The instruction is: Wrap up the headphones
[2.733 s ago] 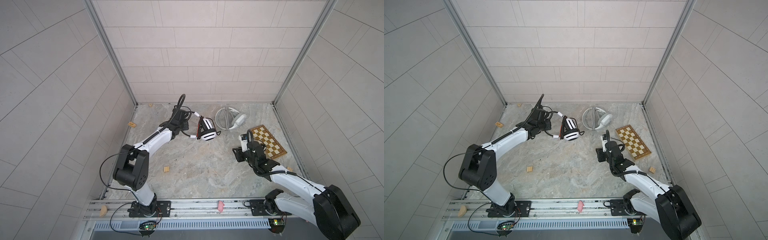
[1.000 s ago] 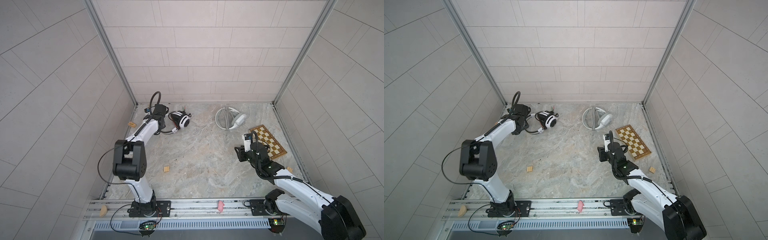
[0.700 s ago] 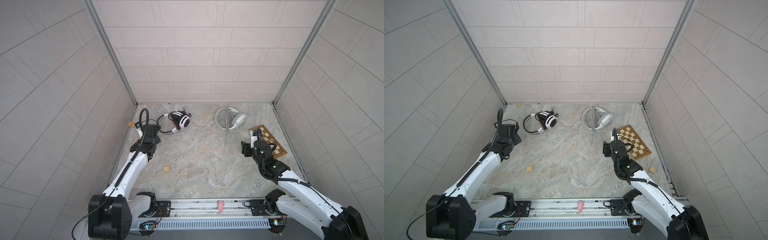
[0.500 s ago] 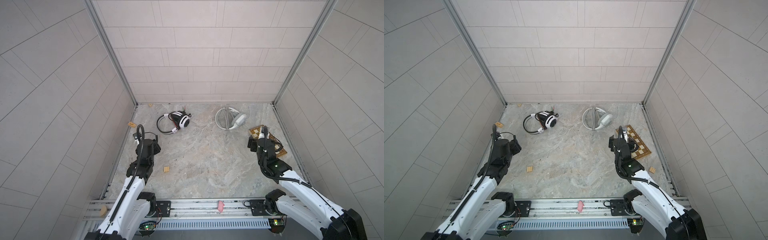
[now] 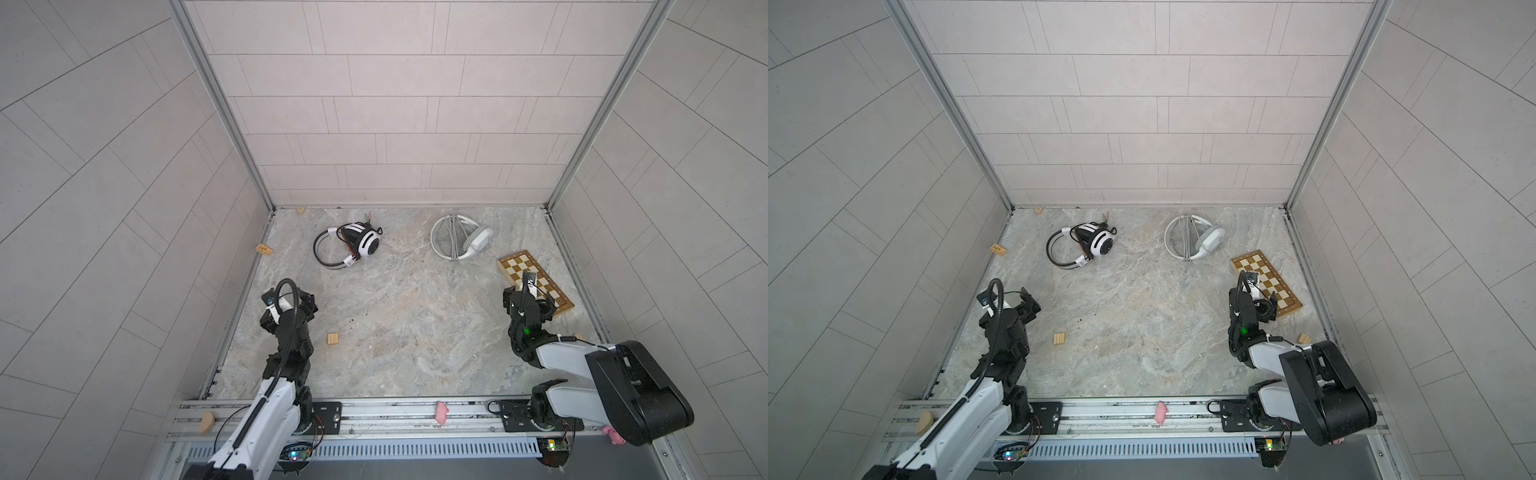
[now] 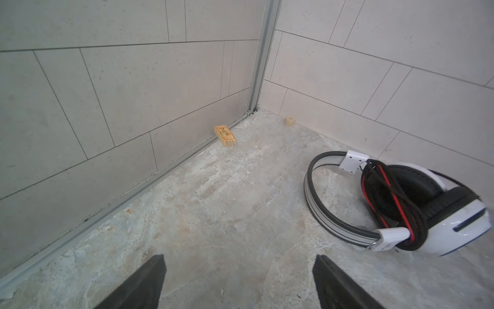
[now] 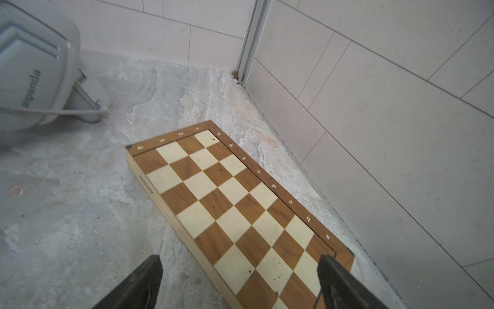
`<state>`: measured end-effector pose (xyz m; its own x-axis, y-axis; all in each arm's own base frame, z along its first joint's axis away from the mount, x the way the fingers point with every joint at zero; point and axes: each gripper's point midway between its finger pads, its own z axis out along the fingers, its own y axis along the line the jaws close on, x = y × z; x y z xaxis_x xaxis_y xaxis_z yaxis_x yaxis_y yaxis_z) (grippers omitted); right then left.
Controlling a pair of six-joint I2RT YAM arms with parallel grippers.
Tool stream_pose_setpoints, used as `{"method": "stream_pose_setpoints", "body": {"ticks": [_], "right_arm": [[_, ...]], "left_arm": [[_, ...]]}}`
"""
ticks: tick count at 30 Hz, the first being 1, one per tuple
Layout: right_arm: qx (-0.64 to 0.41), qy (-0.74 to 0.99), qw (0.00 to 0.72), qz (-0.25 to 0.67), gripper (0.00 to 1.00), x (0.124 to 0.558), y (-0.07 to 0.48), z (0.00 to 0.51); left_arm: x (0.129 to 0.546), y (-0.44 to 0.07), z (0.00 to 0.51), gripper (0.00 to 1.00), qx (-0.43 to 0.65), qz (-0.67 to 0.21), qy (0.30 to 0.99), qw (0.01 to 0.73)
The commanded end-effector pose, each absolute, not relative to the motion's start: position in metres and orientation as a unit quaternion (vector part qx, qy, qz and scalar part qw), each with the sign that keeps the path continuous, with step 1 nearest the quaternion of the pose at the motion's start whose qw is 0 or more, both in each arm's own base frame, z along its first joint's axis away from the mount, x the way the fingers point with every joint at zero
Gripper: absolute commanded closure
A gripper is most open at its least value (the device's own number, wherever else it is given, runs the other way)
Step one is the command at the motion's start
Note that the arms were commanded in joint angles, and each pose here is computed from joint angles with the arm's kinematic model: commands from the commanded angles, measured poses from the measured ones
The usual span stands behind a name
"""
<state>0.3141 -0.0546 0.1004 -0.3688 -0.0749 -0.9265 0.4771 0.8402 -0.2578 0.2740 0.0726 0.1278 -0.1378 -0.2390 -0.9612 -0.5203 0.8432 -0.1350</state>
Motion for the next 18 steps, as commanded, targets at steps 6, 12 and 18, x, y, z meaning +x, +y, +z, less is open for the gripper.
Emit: {"method": "stream_pose_setpoints", "body": {"ticks": [6,12,18], "right_arm": [[0.113,0.753,0.61,-0.221,0.08,0.344,-0.04,0.125],[0.063,0.749,0.624,-0.215,0.06,0.358,-0.027,0.109],[0.065,0.745,0.626,-0.22,0.01,0.359,-0.027,0.111]], "left_arm": [[0.308,0.079,0.13,0.05,-0.219,0.173,0.714,0.642],[0.348,0.056,0.111,0.02,-0.155,0.145,0.743,0.635],[0.361,0.047,0.098,0.01,-0.125,0.139,0.764,0.617]]}}
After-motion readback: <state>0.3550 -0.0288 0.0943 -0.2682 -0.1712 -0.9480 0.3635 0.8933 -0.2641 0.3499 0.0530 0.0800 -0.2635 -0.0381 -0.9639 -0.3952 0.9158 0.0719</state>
